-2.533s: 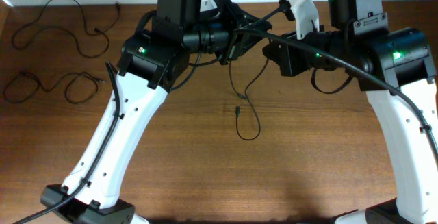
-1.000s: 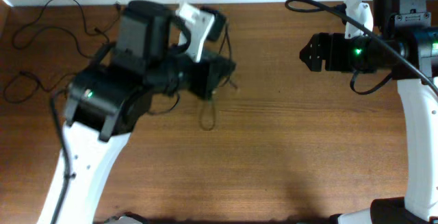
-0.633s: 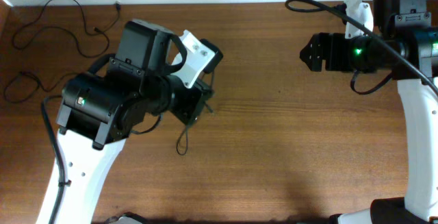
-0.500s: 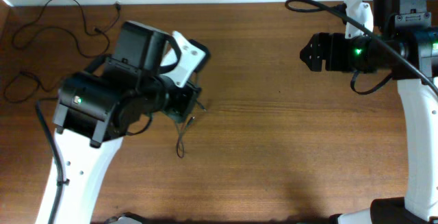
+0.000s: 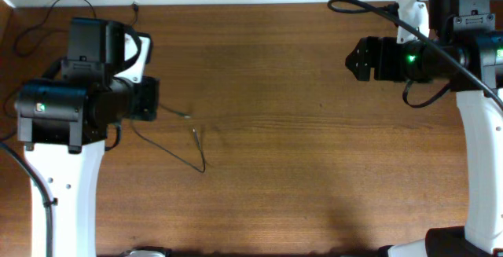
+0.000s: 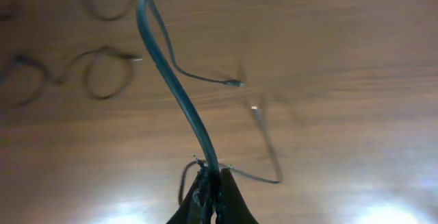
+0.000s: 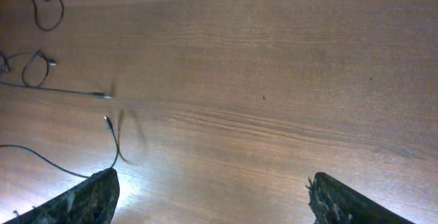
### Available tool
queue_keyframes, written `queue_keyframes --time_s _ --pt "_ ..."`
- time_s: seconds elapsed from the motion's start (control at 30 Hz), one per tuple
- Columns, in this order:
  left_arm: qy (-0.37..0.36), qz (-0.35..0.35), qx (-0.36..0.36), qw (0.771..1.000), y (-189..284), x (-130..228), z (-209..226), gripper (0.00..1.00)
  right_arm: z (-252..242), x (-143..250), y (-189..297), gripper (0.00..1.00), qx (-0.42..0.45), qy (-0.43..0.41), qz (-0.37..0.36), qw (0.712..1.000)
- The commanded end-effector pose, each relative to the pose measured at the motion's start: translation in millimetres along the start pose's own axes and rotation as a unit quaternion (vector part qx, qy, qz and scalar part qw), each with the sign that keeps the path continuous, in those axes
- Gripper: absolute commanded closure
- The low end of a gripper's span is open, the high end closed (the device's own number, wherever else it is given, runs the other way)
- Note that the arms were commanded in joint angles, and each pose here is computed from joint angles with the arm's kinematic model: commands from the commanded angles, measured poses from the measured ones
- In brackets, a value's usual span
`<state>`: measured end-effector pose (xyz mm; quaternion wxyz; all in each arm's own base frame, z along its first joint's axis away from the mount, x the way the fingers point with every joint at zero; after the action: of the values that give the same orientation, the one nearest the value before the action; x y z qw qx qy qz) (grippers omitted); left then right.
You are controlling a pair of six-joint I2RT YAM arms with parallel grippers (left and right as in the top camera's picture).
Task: Untangle cables
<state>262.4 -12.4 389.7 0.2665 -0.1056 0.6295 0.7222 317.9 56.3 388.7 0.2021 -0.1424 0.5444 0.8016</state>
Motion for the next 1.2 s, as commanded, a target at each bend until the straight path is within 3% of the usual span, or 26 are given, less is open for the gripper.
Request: queue_keyframes --time_s 0.0,0.2,0.4,0.6,0.63,0.7,0.8,0.93,1.07,1.17 --pt "0.01 0.018 -0.088 0.996 2 5 20 1.0 -2 -3 0 0.11 0.006 -0.002 -0.005 1.0" --pt "-0.038 0.072 -0.204 0.975 1 10 43 1.0 -2 -3 0 0.1 0.006 -0.001 -0.006 1.0" --pt "-0.1 0.104 -0.196 0.97 -13 6 43 1.0 -5 -4 0 0.1 0.02 0.003 -0.009 1.0" --pt "-0.107 0.107 -0.178 0.972 -27 -1 43 1.0 -6 -4 0 0.1 0.027 0.005 -0.011 1.0" --pt "-0.111 0.095 -0.153 0.978 -30 -4 40 1.0 -7 -4 0 0.1 0.03 0.005 -0.012 0.999" --pt "-0.177 0.047 -0.02 0.983 -37 -11 20 1.0 -7 -4 0 0.1 0.031 0.007 -0.012 0.999" --pt "-0.244 -0.046 0.154 0.956 -33 -17 -5 1.0 -7 -4 0 0.1 0.031 0.011 -0.012 0.999" --pt "-0.253 -0.138 0.265 0.92 -20 -22 -13 1.0 -8 -5 -4 0.1 0.032 0.011 -0.008 0.999" --pt "-0.247 -0.189 0.308 0.899 -10 -20 -7 1.0 -10 -7 -12 0.1 0.035 0.008 0.002 0.999" --pt "-0.21 -0.164 0.281 0.922 -16 -10 19 1.0 -12 -9 -22 0.1 0.037 0.005 0.014 0.999"
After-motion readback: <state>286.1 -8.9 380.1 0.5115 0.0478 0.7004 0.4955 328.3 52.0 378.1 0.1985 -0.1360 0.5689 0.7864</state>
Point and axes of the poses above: each gripper's point midway between its finger pads, its own y axis back along the fingers, its own z axis along the line the jaws close on, x = y × z, the point moved 7 cm from there along y, back along the fingers, and after that the axes turned 7 degrees about -y, right-handed, at the moved point
